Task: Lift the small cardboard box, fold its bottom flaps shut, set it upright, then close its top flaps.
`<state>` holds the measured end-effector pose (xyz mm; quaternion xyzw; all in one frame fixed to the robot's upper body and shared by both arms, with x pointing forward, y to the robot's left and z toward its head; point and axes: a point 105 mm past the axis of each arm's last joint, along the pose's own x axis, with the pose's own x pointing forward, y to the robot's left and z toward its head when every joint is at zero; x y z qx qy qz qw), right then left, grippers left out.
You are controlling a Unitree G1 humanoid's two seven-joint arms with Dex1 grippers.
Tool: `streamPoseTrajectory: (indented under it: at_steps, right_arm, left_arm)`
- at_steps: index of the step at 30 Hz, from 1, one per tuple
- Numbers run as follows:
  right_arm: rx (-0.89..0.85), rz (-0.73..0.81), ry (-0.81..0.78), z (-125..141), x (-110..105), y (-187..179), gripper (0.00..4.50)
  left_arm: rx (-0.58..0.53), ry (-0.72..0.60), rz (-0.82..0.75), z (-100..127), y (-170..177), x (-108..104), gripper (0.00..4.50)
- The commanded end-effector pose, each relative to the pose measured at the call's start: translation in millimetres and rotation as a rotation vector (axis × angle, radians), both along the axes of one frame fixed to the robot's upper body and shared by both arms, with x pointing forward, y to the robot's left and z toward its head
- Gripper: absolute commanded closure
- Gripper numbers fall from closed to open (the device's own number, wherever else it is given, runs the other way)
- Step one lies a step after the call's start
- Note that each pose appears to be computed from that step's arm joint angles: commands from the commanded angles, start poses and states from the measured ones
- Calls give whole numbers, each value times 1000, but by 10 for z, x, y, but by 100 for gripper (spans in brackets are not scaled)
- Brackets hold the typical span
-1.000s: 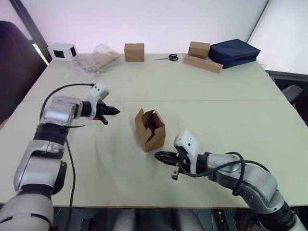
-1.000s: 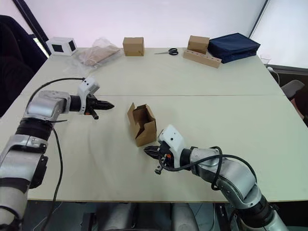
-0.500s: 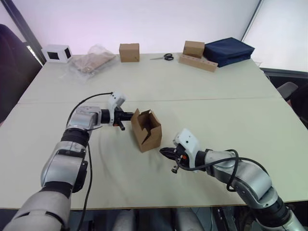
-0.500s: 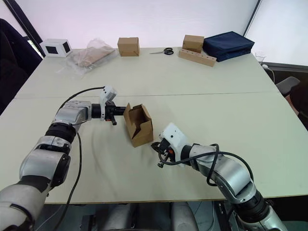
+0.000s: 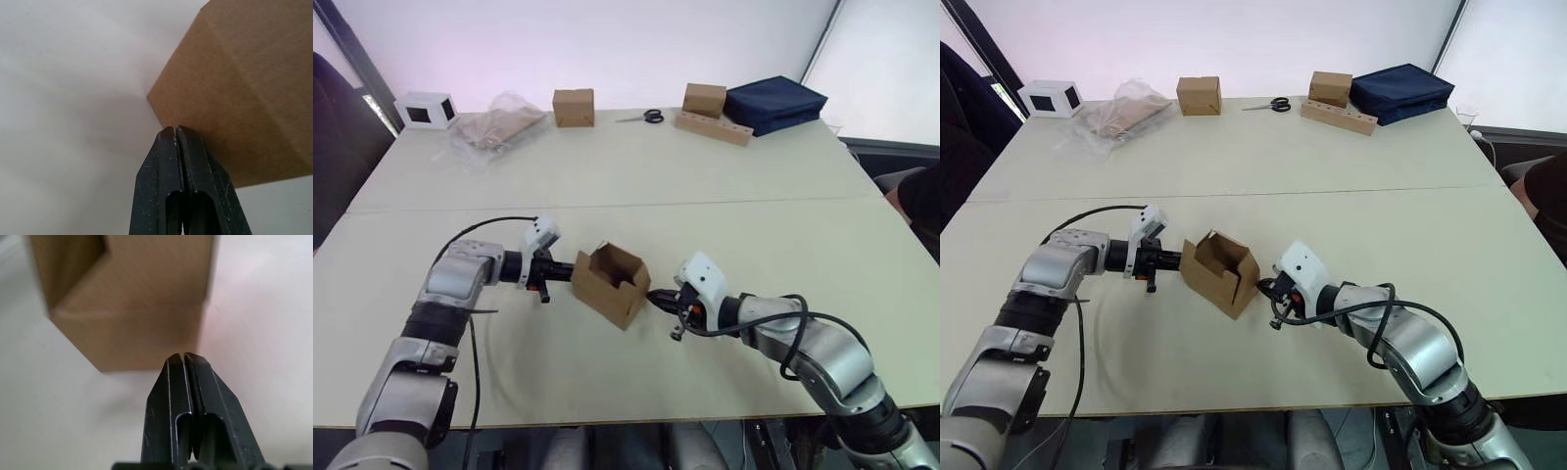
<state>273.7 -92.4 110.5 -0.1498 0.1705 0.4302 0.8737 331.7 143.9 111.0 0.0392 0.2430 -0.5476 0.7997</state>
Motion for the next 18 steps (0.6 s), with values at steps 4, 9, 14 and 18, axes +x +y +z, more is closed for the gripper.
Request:
streamPoseTrajectory:
  at_steps: [4,9,14,18]
  right_arm:
    - [2,33,-20,102,-112,-140,450]
    - [42,89,21,106,-230,-89,450]
    - [64,51,5,79,-142,-32,450]
    - [61,16,-14,78,-65,-70,450]
  left_arm:
    - [-26,-28,14,123,-7,-163,448]
    - [-35,3,3,57,-87,-296,448]
    - [-46,16,8,16,-176,-330,448]
    - [-56,24,7,3,-240,-356,448]
